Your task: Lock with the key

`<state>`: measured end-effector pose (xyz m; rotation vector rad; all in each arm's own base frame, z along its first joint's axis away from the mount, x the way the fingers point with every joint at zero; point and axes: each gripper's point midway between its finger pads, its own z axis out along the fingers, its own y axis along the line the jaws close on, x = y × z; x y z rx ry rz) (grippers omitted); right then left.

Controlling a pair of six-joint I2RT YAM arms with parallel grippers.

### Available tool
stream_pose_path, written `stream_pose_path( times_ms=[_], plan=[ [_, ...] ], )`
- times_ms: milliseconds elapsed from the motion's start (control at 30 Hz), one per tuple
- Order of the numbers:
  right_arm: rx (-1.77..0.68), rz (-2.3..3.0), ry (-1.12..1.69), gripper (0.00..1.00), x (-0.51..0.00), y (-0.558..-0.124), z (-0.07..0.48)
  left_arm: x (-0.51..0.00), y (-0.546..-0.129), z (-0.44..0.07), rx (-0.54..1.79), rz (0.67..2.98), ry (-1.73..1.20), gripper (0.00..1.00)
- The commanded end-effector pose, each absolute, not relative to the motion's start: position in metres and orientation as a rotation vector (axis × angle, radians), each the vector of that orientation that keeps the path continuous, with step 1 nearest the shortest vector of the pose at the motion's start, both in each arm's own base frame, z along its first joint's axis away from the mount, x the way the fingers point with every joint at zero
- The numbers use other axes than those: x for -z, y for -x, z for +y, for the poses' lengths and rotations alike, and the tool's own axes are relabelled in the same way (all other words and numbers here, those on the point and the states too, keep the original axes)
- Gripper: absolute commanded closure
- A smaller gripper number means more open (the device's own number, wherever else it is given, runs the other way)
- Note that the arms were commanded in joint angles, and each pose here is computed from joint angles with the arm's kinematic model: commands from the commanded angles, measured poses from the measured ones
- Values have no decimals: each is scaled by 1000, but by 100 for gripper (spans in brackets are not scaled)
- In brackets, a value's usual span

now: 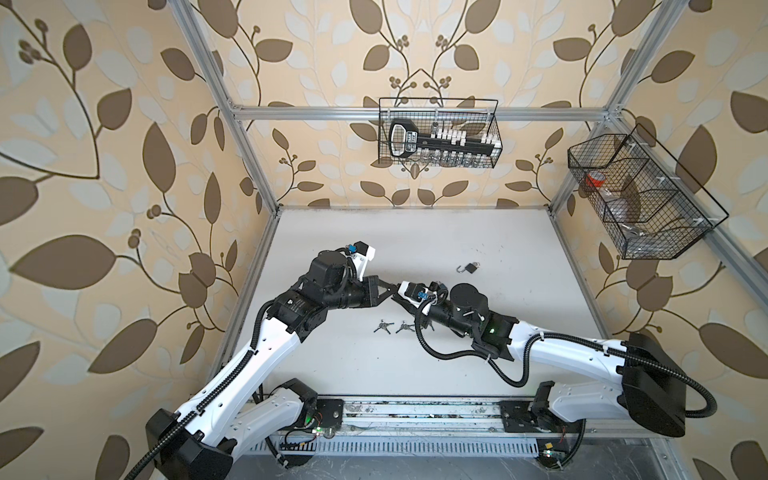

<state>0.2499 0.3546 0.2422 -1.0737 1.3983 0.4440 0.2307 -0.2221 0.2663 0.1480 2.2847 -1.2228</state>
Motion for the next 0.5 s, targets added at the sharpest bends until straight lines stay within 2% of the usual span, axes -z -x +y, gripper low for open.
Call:
stream_pose_path(
  times_ms=[0, 67, 167, 233, 400, 467],
  plan=[
    [-424, 1394, 1032, 78, -255, -255, 352, -280, -231, -224, 1229, 2238, -175, 100],
    [-427, 1409, 1014, 86, -256, -254, 348, -281, -232, -222, 1212, 2234, -167, 98],
    [-437, 1454, 978, 93, -253, -253, 339, -283, -235, -212, 1134, 2219, -138, 58],
    [-424, 1528, 952, 96, -238, -256, 332, -277, -243, -188, 974, 2220, -25, 37],
    [-432, 1698, 928, 100, -201, -263, 328, -256, -248, -131, 673, 2232, 203, 2],
    [-447, 1749, 910, 100, -192, -267, 331, -247, -247, -121, 638, 2262, 251, 1]
  ],
)
